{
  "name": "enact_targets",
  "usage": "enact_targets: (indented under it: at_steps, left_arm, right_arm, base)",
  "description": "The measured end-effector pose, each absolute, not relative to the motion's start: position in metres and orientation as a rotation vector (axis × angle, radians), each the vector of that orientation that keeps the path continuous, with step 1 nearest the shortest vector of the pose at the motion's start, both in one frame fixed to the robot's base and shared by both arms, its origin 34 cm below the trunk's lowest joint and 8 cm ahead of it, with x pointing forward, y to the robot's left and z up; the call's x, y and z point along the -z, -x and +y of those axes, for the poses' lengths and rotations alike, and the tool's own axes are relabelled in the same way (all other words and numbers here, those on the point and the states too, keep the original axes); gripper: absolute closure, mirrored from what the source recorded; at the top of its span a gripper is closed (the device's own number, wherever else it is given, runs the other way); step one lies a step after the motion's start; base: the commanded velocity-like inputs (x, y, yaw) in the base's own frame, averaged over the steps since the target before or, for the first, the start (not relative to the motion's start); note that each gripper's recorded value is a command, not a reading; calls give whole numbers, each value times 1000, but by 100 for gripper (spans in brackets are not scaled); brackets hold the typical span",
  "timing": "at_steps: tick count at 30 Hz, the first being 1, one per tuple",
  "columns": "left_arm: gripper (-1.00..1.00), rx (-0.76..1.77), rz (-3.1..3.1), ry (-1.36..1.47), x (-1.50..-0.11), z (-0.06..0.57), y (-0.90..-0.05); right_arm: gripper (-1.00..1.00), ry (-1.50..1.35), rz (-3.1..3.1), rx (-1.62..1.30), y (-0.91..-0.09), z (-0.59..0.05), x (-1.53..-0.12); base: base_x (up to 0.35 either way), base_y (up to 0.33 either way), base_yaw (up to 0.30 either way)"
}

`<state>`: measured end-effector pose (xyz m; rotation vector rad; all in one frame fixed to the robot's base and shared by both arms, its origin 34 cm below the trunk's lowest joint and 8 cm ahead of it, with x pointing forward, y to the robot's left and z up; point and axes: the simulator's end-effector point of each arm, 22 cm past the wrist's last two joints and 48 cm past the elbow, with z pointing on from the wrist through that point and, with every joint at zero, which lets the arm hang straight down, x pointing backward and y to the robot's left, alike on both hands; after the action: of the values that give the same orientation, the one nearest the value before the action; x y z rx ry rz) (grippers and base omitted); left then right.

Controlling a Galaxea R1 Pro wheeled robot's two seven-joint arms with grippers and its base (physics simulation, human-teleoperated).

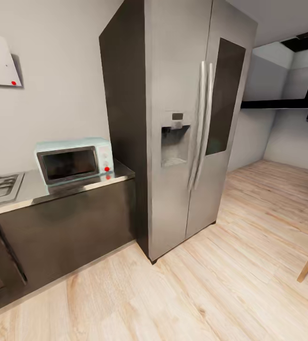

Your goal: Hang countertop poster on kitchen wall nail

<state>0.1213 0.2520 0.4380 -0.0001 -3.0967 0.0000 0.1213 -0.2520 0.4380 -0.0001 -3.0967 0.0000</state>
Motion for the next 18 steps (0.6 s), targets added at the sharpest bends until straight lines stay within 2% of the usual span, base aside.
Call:
enact_targets:
  at_steps: [18]
  left_arm:
    - [-100,-15,-3102,-2,-438,248,-123]
  right_arm:
    - [-100,4,-3100,7,-124,-252,-438]
  base:
    - [0,0,0]
